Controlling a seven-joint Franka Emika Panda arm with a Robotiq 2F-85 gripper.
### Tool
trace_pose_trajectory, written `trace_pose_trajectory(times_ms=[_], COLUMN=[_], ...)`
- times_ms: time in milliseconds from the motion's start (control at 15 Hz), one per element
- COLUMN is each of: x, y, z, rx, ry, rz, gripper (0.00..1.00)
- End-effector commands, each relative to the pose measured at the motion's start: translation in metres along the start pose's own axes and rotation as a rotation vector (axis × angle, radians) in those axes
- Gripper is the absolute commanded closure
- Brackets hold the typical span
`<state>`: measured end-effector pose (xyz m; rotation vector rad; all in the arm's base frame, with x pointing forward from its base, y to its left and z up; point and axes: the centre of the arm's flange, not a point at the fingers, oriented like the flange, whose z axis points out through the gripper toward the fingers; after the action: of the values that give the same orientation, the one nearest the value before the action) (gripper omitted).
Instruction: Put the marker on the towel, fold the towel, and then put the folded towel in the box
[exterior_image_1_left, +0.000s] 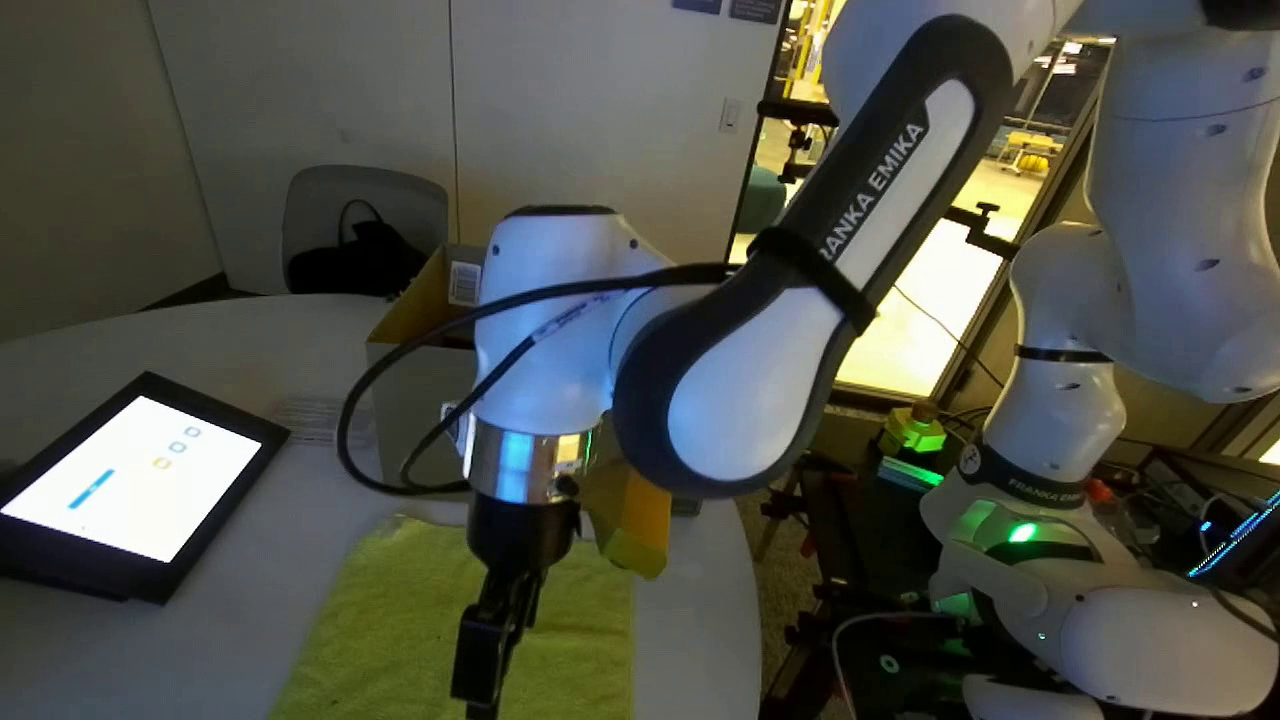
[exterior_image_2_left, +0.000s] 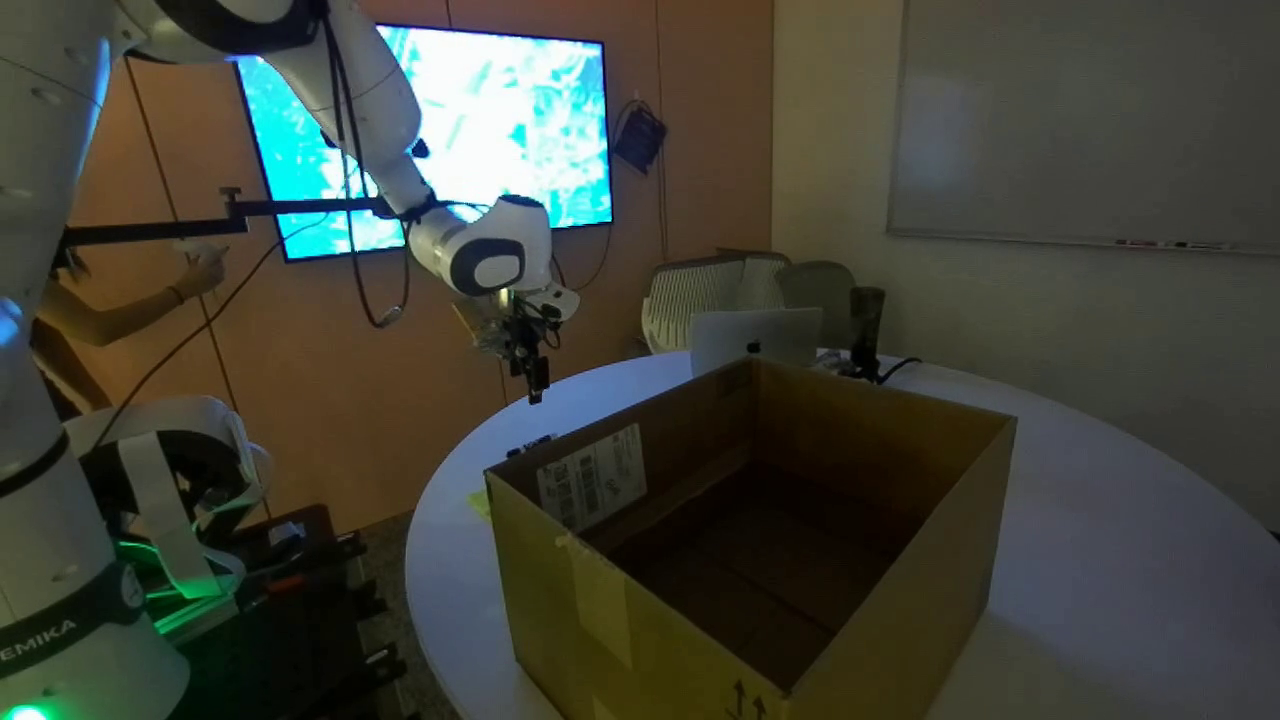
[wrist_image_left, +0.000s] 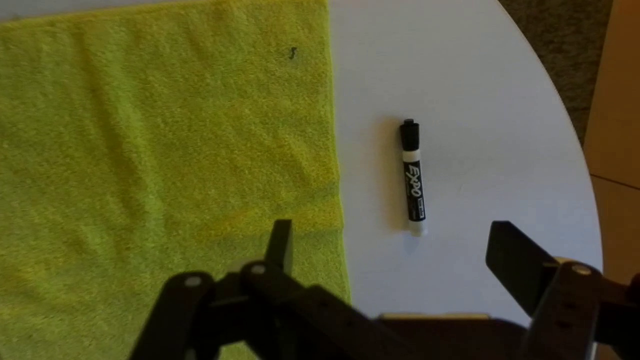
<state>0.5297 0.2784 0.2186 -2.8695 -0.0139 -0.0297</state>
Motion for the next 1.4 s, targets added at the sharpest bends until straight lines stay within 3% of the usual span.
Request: trace_pose_trajectory(times_ms=[0,333,600,933,1333], x=[0.012,-0.003,0.015,0.047,0.055], y=[-0.039,-0.068,-0.073,-0.071,-0.084], z=[0.032,0.072,0.111,0.170,0.212], rx=[0.030,0.043,0.042,-0.005,-0.097], ry=[0.003,-0.050,-0.056,-0.039,-0.009], rz=[-0.018,-0.170,-0.186,-0.162,-0.252], gripper=[0.00,0.00,0.00,0.00,0.00])
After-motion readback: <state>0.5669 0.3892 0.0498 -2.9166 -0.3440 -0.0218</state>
